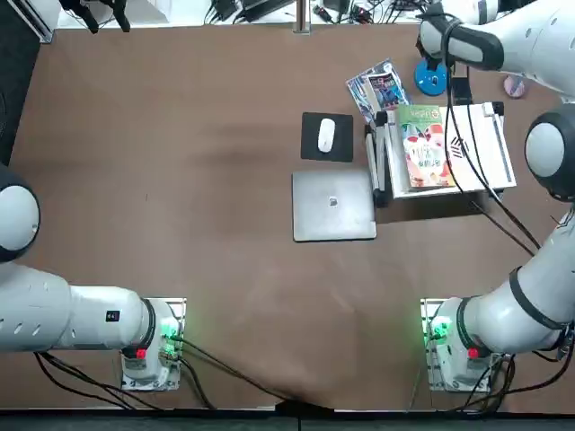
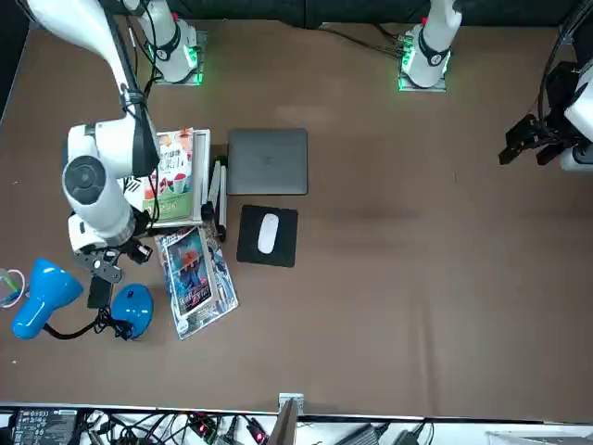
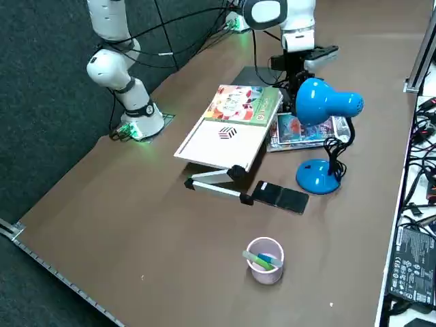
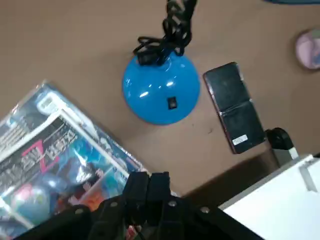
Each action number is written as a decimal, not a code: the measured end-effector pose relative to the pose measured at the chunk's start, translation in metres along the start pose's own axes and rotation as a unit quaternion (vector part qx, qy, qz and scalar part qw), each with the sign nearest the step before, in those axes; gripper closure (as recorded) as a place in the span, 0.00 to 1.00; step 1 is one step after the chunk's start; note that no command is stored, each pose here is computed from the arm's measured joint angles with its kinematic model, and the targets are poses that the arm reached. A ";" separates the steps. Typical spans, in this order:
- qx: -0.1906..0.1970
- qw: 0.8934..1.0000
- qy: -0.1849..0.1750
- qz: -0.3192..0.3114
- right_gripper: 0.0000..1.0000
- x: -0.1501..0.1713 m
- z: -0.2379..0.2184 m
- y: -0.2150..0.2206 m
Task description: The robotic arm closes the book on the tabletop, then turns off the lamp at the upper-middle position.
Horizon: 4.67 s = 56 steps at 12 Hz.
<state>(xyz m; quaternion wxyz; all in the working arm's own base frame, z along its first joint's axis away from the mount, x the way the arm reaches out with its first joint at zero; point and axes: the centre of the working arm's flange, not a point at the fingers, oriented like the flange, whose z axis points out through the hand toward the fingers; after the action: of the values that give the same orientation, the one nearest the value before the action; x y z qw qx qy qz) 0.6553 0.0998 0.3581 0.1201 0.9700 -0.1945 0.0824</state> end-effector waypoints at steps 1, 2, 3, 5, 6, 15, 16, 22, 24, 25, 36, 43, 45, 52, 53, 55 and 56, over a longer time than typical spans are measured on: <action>-0.012 1.000 0.014 0.016 0.99 -0.003 -0.001 -0.005; -0.021 0.999 0.025 0.026 0.99 -0.005 0.000 -0.008; -0.023 0.999 0.032 0.031 0.99 -0.007 0.002 -0.011; -0.016 0.998 0.041 0.033 0.99 -0.005 0.006 -0.014; -0.011 0.998 0.046 0.033 0.99 -0.004 0.009 -0.015; -0.003 0.996 0.081 0.026 0.99 0.004 0.050 -0.020; -0.008 0.995 0.093 0.028 0.99 0.006 0.059 -0.017; -0.005 0.995 0.097 0.034 0.99 0.016 0.087 0.001; -0.007 0.995 0.095 0.035 0.99 0.017 0.094 0.004; -0.007 0.995 0.093 0.035 0.99 0.016 0.097 0.004; -0.006 0.996 0.086 0.036 0.99 0.016 0.124 0.010; 0.000 0.996 0.086 0.036 0.99 0.016 0.134 0.012; 0.005 0.995 0.089 0.036 0.99 0.016 0.135 0.011; 0.014 0.995 0.099 0.030 0.99 0.018 0.140 0.012; 0.016 0.994 0.101 0.027 0.99 0.018 0.145 0.013; 0.019 0.994 0.101 0.026 0.99 0.018 0.149 0.013; 0.021 0.994 0.102 0.026 0.99 0.018 0.150 0.013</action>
<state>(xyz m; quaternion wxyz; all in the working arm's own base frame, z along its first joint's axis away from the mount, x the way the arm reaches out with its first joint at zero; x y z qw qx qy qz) 0.6835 0.0426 0.2211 0.1173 0.9534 -0.2046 0.1883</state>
